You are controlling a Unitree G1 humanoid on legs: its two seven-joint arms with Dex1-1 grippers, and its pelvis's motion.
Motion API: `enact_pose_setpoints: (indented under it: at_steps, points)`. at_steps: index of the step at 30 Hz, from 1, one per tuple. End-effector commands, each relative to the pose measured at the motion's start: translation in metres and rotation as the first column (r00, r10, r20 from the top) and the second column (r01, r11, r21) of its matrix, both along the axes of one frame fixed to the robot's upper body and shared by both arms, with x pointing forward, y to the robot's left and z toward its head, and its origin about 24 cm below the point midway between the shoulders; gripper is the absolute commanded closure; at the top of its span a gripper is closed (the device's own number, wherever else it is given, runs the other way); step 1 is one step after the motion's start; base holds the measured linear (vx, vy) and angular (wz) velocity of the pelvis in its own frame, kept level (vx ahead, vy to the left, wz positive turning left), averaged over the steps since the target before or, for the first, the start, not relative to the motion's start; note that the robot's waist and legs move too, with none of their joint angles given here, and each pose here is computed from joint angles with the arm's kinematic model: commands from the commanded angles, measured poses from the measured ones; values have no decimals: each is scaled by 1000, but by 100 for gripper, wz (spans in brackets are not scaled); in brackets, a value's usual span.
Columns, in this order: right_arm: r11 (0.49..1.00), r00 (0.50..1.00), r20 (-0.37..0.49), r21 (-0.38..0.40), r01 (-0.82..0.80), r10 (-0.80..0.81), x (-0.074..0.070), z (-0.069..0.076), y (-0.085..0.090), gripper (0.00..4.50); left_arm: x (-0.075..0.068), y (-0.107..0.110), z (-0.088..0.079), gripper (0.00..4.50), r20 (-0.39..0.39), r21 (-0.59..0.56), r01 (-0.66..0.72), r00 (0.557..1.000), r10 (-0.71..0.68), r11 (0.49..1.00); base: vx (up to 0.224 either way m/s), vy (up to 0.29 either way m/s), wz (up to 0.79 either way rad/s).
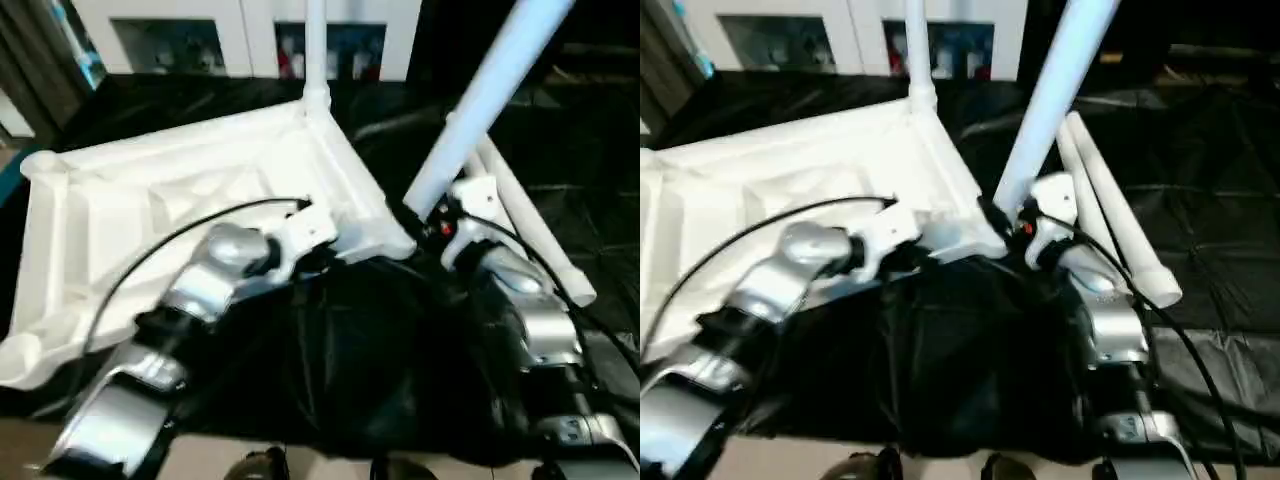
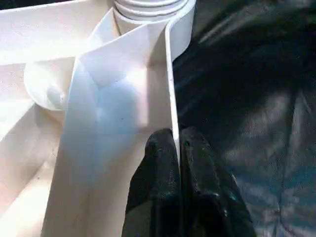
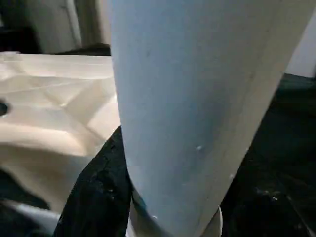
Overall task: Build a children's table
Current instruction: Insert table leg to table base
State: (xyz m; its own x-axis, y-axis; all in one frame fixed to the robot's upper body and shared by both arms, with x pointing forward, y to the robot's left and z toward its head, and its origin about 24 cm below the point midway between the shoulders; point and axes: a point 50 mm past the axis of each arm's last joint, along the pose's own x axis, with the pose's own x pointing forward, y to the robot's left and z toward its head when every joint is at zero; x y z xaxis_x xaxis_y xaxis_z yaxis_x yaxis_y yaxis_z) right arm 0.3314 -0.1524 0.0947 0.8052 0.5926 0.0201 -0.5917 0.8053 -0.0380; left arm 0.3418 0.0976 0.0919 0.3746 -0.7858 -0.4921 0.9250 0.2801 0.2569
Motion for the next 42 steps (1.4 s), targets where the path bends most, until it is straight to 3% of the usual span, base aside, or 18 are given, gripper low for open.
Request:
enact_pose_setpoints:
  at_steps: [1, 10, 12, 16, 30, 32, 35, 38, 42]
  points:
    - [995, 958, -279, -54, -86, 67, -18, -56, 5, 261, -14, -14, 6, 450, 15, -48, 174, 985, -173, 984, 67, -16, -2]
    - [937, 904, -341, -136, -320, 259, -22, -44, -12, 261, -24, 5, 9, 450, -20, -10, 283, 959, -283, 959, 6, -2, 0]
    - [889, 851, -389, -147, -435, 352, -26, -42, -16, 261, -26, 6, 11, 450, -31, -14, 316, 948, -316, 949, 0, 0, 0]
    - [840, 804, -422, -156, -519, 418, -30, -42, -19, 261, -25, 8, 12, 450, -32, -5, 323, 946, -323, 946, 0, 0, 0]
    - [786, 752, -435, -143, -601, 496, -39, -49, -18, 261, -24, 15, 11, 450, -40, 2, 331, 943, -331, 943, 0, 0, 0]
    - [791, 757, -430, -142, -596, 492, -38, -50, -18, 261, -24, 15, 11, 450, -41, 4, 332, 943, -331, 943, 0, 0, 0]
    - [836, 806, -392, -146, -530, 443, -34, -50, -15, 261, -22, 14, 11, 450, -39, 8, 310, 950, -310, 951, 0, 0, 0]
    - [925, 890, -349, -135, -356, 291, -25, -56, -11, 261, -10, 9, 12, 450, -34, -31, 175, 984, -176, 984, 0, 0, 0]
    - [972, 924, -359, -135, -192, 133, -19, -67, -6, 261, 2, 3, 13, 450, -34, -25, 67, 997, -68, 997, 0, 0, 0]
